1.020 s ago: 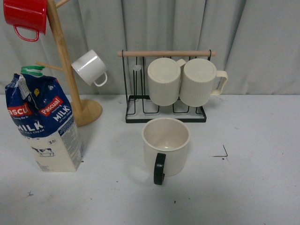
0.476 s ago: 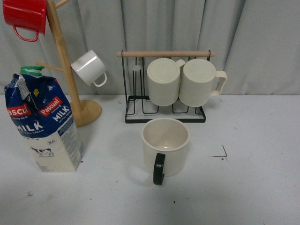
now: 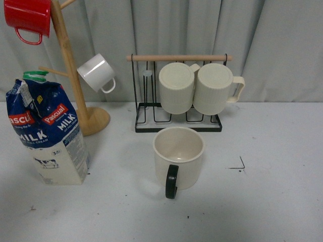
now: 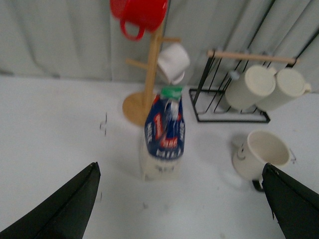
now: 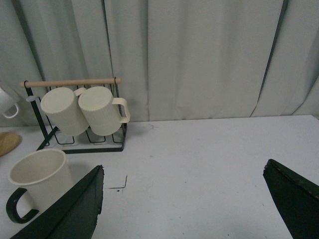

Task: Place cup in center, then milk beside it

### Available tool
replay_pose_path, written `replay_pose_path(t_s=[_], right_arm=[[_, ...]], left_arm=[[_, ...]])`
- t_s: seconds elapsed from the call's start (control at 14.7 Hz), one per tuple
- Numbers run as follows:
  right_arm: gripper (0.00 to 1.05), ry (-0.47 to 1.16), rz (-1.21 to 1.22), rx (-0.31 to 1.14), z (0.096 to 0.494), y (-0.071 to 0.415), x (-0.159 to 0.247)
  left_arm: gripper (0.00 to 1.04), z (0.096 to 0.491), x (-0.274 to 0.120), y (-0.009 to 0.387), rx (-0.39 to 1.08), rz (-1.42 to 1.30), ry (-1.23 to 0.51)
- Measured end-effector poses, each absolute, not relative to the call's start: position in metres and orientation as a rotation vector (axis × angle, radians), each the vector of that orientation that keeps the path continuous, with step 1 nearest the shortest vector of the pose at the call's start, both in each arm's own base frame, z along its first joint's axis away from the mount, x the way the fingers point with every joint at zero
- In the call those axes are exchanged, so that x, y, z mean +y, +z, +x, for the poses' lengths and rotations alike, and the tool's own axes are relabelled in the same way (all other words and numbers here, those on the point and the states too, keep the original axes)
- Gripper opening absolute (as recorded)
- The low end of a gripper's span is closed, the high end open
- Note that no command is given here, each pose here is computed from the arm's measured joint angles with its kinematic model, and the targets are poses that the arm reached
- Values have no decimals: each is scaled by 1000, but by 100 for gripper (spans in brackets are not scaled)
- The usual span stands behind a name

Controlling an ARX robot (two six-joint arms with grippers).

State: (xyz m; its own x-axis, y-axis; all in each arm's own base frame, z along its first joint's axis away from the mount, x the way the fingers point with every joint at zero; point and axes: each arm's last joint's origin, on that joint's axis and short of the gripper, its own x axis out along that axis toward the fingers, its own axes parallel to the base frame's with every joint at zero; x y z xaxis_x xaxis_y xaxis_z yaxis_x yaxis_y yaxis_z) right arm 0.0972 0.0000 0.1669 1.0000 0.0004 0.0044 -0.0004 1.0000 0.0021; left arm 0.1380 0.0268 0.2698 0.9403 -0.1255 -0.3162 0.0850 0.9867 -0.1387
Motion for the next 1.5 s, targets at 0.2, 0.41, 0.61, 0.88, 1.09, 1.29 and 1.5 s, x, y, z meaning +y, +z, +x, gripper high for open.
replay_pose_path(t_s=[0.2,0.41,0.61,0.88,1.09,1.29,1.5], right_arm=[[98,0,2,-4,97,167,0],[98,0,2,-4,97,167,0],[98,0,2,-4,97,167,0],[98,0,2,-4,97,167,0],[98,0,2,-4,97,167,0],[98,0,2,-4,97,167,0],[98,0,2,-4,97,167,0]], left_arm=[[98,207,3,288,309,-57,-232],[98,251,-16,273,362,7,-289],[98,284,-18,246,434,70,-261],[98,312,8,236,468,73,-139],[98,314,6,231,486,59,-161],[98,319,-5,222,502,63,-192],[98,325,-7,204,528,96,-156]])
